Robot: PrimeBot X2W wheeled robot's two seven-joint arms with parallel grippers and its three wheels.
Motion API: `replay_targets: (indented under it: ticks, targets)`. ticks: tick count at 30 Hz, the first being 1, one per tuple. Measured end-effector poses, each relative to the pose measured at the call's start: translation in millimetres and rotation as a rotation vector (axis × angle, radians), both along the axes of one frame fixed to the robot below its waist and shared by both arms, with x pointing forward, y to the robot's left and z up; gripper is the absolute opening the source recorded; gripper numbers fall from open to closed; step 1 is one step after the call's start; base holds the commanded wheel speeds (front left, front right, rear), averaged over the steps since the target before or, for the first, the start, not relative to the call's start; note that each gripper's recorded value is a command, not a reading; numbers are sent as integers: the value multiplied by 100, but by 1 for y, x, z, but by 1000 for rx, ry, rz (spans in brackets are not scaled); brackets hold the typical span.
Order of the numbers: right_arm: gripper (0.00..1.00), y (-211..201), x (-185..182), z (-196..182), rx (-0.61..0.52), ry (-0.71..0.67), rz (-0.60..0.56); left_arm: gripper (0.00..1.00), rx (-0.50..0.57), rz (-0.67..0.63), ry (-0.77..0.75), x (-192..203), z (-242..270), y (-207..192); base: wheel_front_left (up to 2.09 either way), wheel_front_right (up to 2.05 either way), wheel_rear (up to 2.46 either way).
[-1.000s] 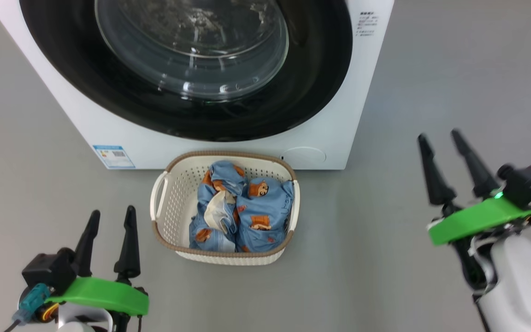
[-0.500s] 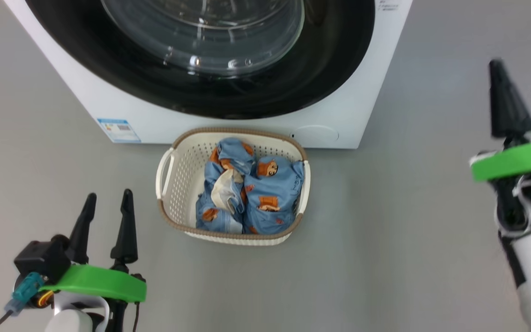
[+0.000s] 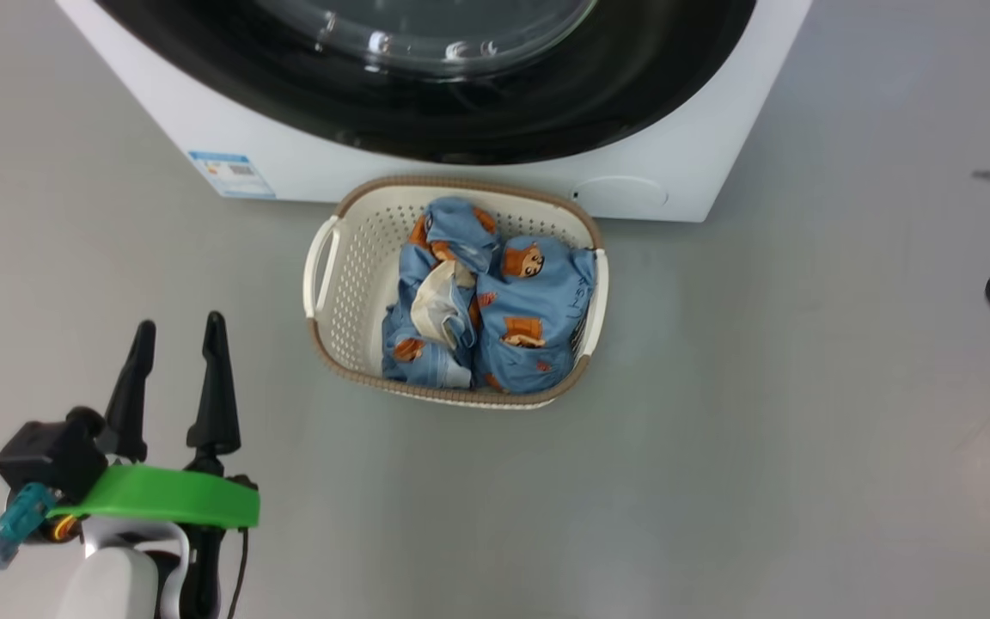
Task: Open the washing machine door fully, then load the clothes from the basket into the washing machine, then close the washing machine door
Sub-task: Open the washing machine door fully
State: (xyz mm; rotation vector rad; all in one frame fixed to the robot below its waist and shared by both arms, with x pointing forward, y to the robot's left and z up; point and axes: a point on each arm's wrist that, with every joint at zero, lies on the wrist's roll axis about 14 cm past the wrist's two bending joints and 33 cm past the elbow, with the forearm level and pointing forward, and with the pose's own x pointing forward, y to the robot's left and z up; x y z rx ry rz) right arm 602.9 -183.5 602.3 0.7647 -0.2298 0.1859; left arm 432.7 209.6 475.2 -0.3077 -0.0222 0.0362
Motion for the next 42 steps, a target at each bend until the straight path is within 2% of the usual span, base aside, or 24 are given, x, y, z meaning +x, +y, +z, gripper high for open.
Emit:
replay_targets:
  ticks: [5, 12, 19, 32, 42]
  targets:
    - [0, 10, 21, -6, 158, 88, 100, 100, -2, 13, -2, 3, -1, 3, 0, 0, 0]
    - [0, 29, 45, -11, 271, 174, 229, 100, -4, 29, -5, 8, -2, 8, 0, 0, 0]
    - [0, 61, 60, -23, 222, 259, 365, 100, -7, 39, -20, 13, 1, 10, 0, 0, 0]
    - [0, 92, 85, -37, 316, 353, 506, 100, -10, 66, 8, 11, -9, 17, 0, 0, 0]
    - [0, 115, 93, -44, 312, 394, 586, 100, -4, 89, 18, 10, -12, 25, 0, 0, 0]
